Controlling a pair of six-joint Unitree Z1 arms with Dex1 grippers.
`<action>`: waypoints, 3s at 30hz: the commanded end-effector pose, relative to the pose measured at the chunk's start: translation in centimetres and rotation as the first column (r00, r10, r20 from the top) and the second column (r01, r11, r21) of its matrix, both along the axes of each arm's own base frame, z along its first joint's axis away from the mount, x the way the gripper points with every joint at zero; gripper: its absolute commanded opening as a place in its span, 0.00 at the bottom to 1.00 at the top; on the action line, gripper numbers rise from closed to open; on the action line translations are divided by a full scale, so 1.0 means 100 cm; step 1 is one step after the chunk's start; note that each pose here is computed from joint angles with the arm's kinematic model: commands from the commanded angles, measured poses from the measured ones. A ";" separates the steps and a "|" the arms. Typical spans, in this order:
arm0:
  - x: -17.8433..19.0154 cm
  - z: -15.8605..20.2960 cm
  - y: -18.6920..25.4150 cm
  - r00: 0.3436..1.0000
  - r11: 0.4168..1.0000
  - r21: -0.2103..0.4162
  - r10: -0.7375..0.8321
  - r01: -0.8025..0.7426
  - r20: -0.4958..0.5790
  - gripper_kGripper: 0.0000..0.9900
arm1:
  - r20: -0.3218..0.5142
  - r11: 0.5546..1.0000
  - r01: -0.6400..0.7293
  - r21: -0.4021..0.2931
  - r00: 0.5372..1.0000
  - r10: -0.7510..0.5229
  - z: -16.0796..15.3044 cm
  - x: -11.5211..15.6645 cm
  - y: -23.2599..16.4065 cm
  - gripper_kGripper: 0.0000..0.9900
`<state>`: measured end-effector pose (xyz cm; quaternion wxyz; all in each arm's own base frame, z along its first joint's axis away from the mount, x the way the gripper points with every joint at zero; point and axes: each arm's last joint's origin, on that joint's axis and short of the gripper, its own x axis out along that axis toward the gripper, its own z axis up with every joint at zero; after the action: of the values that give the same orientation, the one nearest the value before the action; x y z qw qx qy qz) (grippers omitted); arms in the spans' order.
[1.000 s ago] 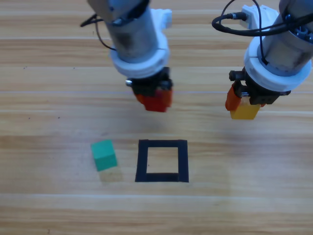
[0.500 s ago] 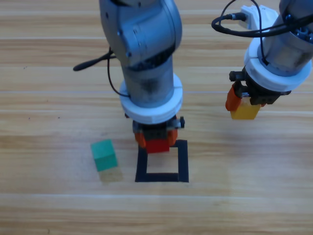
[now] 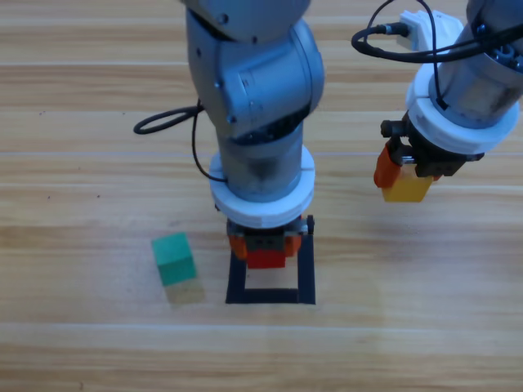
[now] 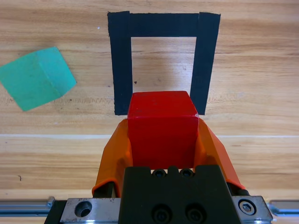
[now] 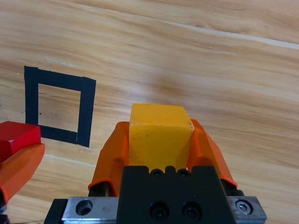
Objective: Stack the blocks in the rectangular block: red at the bottom, yellow in the middle, green on top
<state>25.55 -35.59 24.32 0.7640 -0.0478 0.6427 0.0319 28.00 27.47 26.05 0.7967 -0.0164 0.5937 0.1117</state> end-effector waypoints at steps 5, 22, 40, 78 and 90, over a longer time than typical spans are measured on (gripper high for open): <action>0.000 -0.047 -0.016 0.998 0.995 0.079 -0.058 0.061 -0.034 0.23 | -0.049 0.999 -0.026 -0.041 0.998 0.024 -0.018 -0.006 0.006 0.16; 0.005 -0.061 -0.023 0.999 0.998 0.058 -0.016 0.018 -0.041 0.23 | -0.049 0.999 -0.026 -0.043 0.999 0.024 -0.019 -0.006 0.006 0.16; 0.006 -0.072 -0.025 0.999 0.997 0.070 -0.006 0.009 -0.039 0.23 | -0.049 0.999 -0.026 -0.043 0.999 0.024 -0.020 -0.005 0.007 0.16; 0.021 -0.078 -0.012 0.999 0.996 0.088 0.020 -0.016 -0.040 0.23 | -0.050 0.999 -0.027 -0.046 0.998 0.024 -0.021 -0.004 0.008 0.16; 0.023 -0.082 -0.010 0.999 0.995 0.094 0.022 -0.018 -0.038 0.23 | -0.049 0.999 -0.026 -0.047 0.999 0.024 -0.021 -0.004 0.008 0.16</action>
<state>26.89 -37.05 19.04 0.7595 -0.0349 0.6481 0.0438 27.99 27.49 26.04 0.7959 -0.0162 0.5946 0.1132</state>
